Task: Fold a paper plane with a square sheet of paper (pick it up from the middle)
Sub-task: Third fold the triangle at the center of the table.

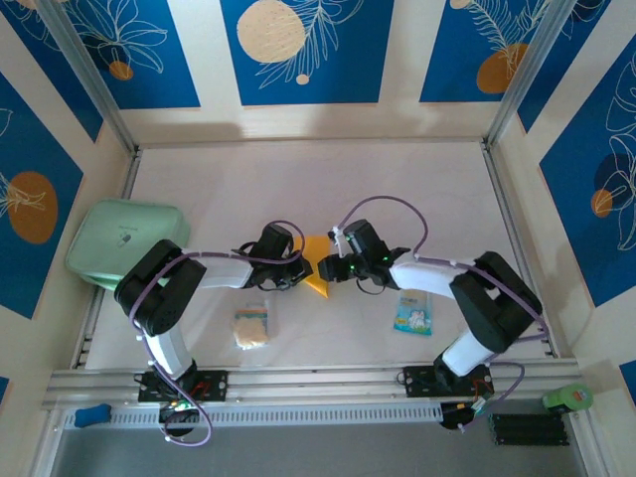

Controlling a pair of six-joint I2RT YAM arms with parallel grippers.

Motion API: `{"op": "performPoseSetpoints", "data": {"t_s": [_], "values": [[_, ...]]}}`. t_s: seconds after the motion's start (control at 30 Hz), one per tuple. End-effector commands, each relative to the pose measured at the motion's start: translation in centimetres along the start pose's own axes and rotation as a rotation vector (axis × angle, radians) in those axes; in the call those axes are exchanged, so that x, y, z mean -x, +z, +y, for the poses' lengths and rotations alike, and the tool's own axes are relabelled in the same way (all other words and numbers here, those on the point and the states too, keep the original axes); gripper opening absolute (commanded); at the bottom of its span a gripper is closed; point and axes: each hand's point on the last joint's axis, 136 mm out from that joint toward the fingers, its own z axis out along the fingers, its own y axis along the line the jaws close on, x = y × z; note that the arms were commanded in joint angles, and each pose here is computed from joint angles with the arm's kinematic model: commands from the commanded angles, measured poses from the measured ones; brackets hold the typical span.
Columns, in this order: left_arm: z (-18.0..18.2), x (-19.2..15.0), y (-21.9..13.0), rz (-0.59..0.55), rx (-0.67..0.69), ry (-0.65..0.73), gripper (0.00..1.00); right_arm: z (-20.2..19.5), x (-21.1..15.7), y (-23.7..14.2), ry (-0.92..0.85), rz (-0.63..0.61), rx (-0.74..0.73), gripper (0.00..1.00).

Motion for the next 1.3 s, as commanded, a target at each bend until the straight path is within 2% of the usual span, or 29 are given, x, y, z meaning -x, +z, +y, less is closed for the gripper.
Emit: {"op": "performPoseSetpoints", "data": {"t_s": [0.0,0.1,0.27,0.43,0.73,1.27], "values": [[2.9,-1.2,0.6,0.035,0.098,-0.012,0.12,1.1,-0.4,-1.8,0.089,0.029,0.048,0.39],[2.7,-1.1,0.6,0.036,0.095,-0.012,0.12,1.3,-1.2,-2.5,0.121,0.067,0.056,0.35],[2.5,-1.0,0.6,0.035,0.09,-0.012,0.12,3.2,-3.1,-2.5,0.169,0.169,0.168,0.19],[2.4,-1.0,0.6,0.032,0.087,-0.011,0.12,3.9,-3.9,-1.1,0.193,0.223,0.201,0.06],[2.4,-1.1,0.6,0.034,0.084,-0.017,0.12,4.6,-3.9,1.0,0.213,0.276,0.221,0.03],[2.0,-1.0,0.6,0.034,0.063,-0.013,0.12,2.9,-5.3,2.5,0.252,0.339,0.143,0.03]]}}
